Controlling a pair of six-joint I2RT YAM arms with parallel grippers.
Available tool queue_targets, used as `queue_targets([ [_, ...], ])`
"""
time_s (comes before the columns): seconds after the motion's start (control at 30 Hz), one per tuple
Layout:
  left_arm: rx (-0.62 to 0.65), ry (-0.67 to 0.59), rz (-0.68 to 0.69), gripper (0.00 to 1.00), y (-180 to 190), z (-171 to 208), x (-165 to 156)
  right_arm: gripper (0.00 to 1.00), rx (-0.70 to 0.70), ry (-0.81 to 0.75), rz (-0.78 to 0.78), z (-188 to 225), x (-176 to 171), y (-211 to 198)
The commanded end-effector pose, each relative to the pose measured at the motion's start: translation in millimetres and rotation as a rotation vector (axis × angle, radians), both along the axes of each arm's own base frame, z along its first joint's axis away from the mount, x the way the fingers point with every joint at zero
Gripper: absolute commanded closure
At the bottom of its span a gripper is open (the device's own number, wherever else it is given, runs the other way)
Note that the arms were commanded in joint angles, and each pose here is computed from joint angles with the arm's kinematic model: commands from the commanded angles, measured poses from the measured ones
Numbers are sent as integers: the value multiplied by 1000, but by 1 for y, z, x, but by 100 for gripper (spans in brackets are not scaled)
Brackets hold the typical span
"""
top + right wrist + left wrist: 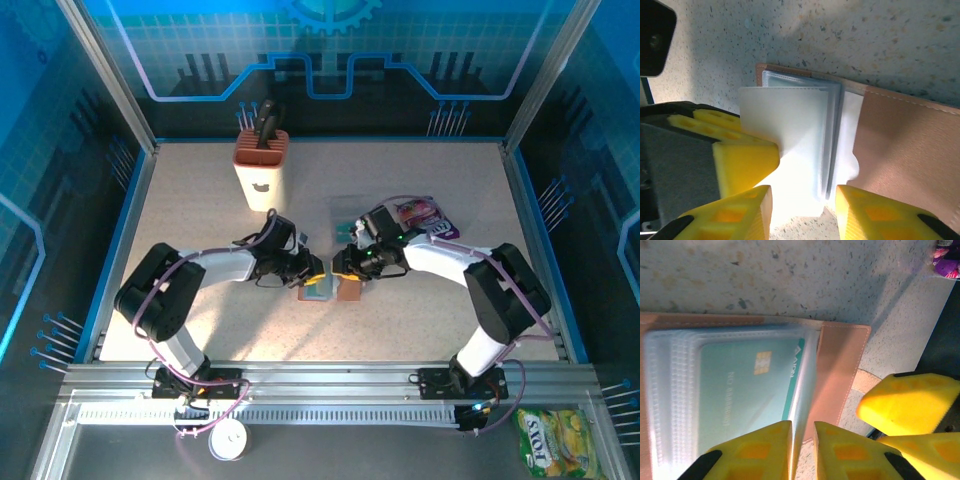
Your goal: Take the credit cards out of the card holder
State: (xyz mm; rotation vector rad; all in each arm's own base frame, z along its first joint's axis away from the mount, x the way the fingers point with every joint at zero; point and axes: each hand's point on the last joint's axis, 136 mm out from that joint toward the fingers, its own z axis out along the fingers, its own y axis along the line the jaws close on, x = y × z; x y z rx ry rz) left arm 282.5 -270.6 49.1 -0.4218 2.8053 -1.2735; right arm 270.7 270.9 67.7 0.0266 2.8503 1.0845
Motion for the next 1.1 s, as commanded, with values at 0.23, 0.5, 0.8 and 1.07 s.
queue_targets([
  [0.23, -40, 35, -51, 84, -33, -4, 5, 60, -49, 0, -33, 2, -12, -33],
  [0.5, -48, 39, -77, 76, -51, -4, 12, 59, -57, -1, -46, 4, -15, -43],
  [0.8, -65, 35, -98, 66, -64, 2, 21, 57, -70, -15, -58, 10, -14, -51],
  [1.07, -65, 25, -112, 58, -70, 9, 28, 56, -56, -27, -65, 19, -8, -49],
])
